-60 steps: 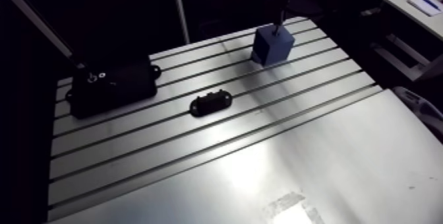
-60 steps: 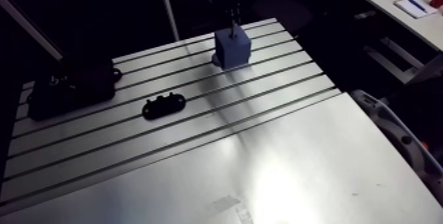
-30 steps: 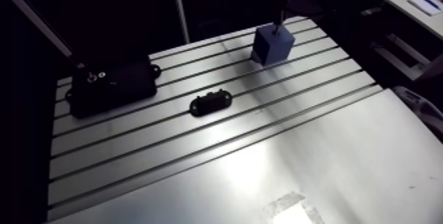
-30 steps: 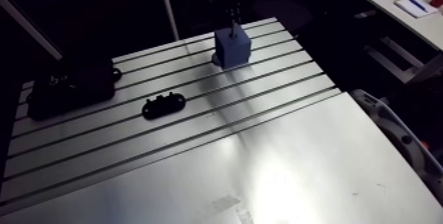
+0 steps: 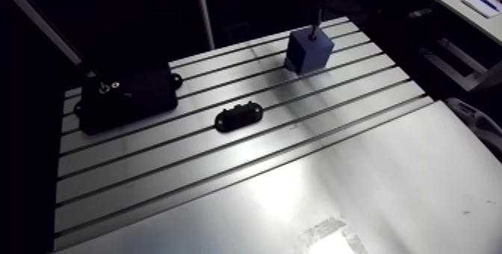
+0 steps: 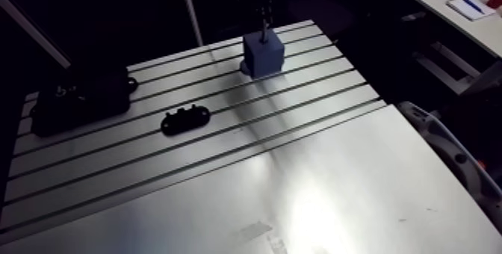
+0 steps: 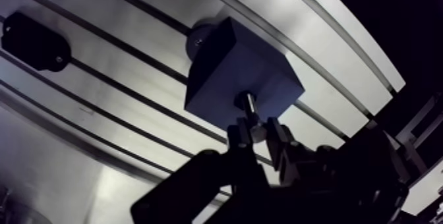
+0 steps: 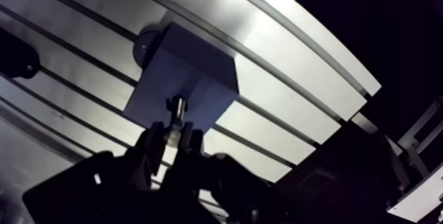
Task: Pick up the M10 bolt and insert it into the hex recess until seated.
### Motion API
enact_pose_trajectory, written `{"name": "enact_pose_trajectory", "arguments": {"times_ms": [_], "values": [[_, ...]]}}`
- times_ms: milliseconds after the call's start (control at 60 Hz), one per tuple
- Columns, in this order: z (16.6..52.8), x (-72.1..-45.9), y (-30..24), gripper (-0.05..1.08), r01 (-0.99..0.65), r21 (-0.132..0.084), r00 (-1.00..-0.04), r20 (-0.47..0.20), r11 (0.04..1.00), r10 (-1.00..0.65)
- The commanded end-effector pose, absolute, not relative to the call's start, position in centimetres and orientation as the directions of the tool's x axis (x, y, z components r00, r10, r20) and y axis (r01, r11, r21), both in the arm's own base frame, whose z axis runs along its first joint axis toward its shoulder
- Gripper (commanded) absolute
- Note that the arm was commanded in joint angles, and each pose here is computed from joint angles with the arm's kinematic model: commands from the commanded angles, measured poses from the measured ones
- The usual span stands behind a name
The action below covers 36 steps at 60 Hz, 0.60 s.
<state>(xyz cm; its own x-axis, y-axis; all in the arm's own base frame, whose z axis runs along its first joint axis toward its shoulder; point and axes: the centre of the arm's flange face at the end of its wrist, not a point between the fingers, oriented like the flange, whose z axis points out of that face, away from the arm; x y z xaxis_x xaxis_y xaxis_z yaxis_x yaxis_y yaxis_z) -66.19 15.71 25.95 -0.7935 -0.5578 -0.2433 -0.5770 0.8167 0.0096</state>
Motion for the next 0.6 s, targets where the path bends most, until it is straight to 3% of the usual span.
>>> {"name": "enact_pose_trajectory", "arguments": {"times_ms": [17,600], "values": [[26.11,-66.29,15.65,0.78,-0.578,0.012,-0.794,-0.241,0.816,-0.559],[25.59,-66.26,15.63,0.78,-0.578,0.005,-0.791,-0.247,0.816,-0.559]]}}
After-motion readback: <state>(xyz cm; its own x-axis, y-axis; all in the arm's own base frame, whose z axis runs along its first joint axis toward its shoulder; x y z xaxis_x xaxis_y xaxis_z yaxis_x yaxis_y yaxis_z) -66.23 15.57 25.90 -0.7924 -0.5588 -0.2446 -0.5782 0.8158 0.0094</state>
